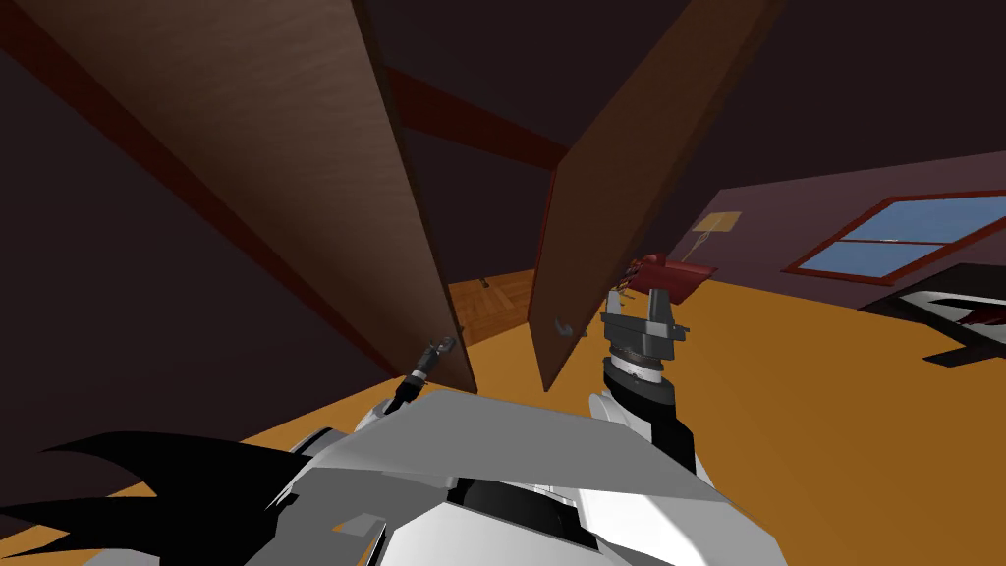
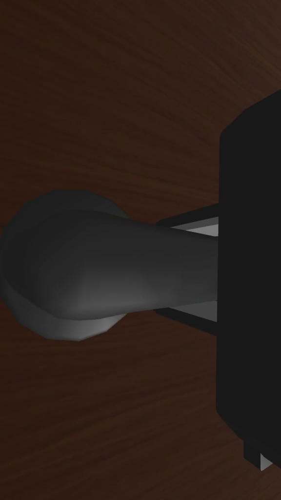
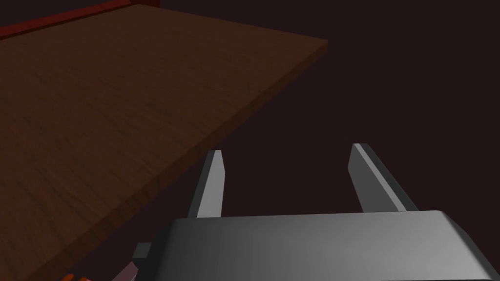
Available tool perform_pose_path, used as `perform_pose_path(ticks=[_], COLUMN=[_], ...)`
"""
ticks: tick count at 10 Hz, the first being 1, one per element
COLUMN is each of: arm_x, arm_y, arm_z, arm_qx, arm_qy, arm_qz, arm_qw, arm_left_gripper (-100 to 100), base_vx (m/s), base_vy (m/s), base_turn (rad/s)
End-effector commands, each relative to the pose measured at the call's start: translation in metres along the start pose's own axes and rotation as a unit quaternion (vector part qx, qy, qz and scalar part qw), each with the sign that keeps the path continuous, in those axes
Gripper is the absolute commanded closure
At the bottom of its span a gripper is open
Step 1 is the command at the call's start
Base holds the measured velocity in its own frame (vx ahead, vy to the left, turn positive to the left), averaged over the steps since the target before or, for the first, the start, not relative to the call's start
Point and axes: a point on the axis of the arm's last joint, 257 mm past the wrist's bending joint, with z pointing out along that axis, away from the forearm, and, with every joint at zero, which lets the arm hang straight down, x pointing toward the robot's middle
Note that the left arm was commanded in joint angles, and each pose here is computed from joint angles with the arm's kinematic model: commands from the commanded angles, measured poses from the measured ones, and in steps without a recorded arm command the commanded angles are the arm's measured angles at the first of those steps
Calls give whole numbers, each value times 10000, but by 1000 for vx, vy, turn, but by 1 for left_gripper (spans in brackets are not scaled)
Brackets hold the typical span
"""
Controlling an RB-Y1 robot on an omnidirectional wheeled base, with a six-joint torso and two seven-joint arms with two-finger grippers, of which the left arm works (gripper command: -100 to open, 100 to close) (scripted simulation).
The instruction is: Pull the door open
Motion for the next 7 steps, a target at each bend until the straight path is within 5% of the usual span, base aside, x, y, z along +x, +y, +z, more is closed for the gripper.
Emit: perform_pose_path(ticks=[1, 4, 6, 7], arm_x=[42, -14, -56, -65], arm_y=[0, -8, -37, -10], arm_z=[-94, -288, -272, -373], arm_qx=[22, 25, 38, 9], arm_qy=[116, 220, 191, 215], arm_qz=[-41, -53, -27, -34], arm_qw=[9999, 9997, 9998, 9998], arm_left_gripper=[100, 100, 100, 100], base_vx=[-144, -190, -143, -152], base_vy=[61, 81, 44, 53], base_turn=[-172, -210, -47, -175])
